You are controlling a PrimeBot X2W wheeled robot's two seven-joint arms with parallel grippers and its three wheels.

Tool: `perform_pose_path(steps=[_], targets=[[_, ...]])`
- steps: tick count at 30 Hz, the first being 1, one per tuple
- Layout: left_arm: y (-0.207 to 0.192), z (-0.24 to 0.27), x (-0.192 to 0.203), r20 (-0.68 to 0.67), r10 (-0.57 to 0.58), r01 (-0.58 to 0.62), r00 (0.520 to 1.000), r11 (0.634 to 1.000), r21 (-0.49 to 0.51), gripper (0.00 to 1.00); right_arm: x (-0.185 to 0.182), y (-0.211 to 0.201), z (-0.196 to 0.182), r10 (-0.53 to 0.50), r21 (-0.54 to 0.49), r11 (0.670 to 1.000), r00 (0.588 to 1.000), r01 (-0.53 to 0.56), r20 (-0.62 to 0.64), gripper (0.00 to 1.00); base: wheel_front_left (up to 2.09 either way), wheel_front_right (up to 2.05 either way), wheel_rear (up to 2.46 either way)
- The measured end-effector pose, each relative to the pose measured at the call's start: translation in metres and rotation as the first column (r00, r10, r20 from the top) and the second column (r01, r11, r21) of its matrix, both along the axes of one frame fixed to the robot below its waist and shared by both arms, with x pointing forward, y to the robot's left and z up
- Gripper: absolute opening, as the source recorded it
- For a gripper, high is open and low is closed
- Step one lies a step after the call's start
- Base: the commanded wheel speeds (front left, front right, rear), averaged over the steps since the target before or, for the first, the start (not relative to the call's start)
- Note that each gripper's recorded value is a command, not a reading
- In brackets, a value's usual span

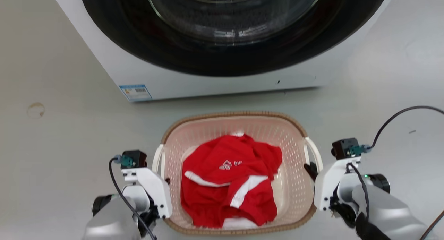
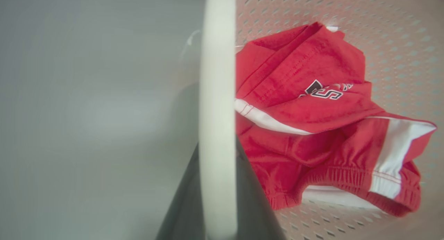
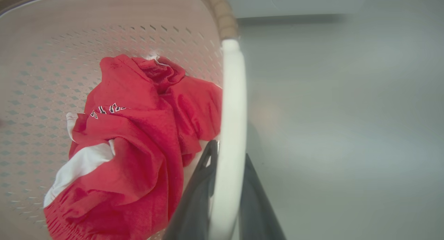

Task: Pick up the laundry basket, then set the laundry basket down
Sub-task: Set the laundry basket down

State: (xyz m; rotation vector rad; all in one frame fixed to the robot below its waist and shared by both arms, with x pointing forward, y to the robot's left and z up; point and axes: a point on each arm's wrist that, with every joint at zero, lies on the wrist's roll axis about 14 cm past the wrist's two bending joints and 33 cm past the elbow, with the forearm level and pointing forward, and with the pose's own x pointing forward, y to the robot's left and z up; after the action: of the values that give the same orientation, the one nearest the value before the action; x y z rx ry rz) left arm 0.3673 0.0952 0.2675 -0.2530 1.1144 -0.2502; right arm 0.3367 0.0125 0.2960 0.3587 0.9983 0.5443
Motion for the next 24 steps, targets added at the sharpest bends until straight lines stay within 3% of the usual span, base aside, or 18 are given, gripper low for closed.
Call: perform_pose_path(steps=[10,24], targets=[[-0.008,-0.034,0.048,0.050,0.004,-0.004,0.999,1.000,-0.010,0.00,0.044,-0.007,-0.038,-0.025,-0.005,1.000,0.999,0.025,0.026,0.00,0.00,0.00,0.00],[-0.006,-0.096,0.072,-0.004,0.034,-0.034,0.999,0.999,-0.008,0.00,0.071,-0.007,-0.103,0.006,-0.008,1.000,1.000,-0.006,-0.009,0.00,0.00,0.00,0.00]])
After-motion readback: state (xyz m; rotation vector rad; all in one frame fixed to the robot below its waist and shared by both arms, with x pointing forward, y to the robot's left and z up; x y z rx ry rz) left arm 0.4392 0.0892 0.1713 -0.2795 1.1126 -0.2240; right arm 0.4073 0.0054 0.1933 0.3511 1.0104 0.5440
